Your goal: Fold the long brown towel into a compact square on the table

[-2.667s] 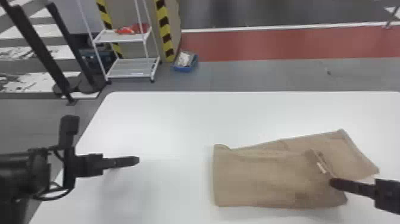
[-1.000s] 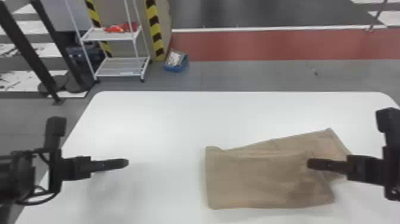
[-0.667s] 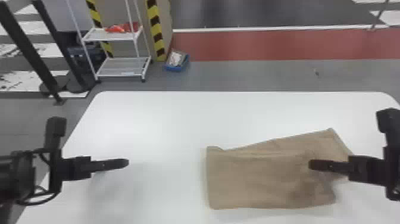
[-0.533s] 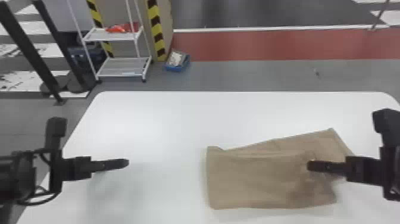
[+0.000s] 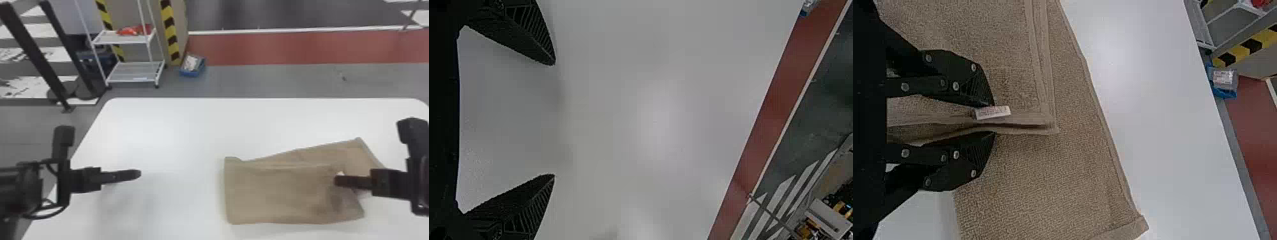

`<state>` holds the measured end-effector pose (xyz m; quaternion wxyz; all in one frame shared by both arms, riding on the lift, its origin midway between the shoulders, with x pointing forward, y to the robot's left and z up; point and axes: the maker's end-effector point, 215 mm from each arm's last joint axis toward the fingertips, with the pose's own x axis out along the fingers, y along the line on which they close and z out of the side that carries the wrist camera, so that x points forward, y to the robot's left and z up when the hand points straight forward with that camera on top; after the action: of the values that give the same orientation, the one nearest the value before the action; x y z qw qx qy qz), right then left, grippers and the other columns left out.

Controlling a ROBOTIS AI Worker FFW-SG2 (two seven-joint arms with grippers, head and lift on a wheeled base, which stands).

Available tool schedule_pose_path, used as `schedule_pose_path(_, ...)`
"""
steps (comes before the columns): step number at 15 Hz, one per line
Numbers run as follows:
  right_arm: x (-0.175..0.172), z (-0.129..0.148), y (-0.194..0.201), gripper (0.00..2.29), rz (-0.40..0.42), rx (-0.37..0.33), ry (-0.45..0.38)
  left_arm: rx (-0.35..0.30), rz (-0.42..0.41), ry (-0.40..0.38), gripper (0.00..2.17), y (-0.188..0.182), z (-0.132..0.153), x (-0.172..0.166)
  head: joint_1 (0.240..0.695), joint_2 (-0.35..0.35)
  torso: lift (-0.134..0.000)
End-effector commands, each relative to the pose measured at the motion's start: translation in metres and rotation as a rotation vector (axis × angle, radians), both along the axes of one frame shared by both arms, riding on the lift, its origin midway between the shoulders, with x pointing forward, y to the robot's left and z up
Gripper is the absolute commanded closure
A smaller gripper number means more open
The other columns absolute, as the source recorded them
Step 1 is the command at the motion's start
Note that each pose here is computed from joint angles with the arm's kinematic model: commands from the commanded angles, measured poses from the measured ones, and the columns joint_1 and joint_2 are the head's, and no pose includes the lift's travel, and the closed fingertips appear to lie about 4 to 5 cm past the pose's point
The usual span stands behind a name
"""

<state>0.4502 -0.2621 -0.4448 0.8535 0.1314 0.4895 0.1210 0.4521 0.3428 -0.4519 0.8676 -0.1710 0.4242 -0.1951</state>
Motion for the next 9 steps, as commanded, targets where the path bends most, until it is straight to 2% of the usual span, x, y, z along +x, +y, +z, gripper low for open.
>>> schedule_pose_path(1, -0.0022, -0.0004, 0.0032, 0.93, -0.002, 0.005, 0.008, 0.000, -0.001, -0.001, 0.07, -0.0001, 0.0003, 0.0001, 0.695, 0.100, -0.124)
schedule_pose_path(5, -0.0023, -0.0003, 0.0037, 0.94, -0.001, 0.004, 0.008, -0.001, 0.003, -0.001, 0.07, 0.0013, 0.0002, 0.0000, 0.695, 0.105, -0.124)
schedule_pose_path(7, -0.0021, 0.0007, 0.0048, 1.32, -0.003, 0.011, 0.004, -0.001, 0.003, -0.001, 0.07, 0.0013, 0.0002, 0.0000, 0.695, 0.106, -0.124)
schedule_pose_path(9, -0.0001, 0.0070, 0.0079, 1.32, -0.001, 0.014, -0.014, -0.003, 0.001, -0.003, 0.07, 0.0006, 0.0011, 0.0001, 0.695, 0.106, -0.124)
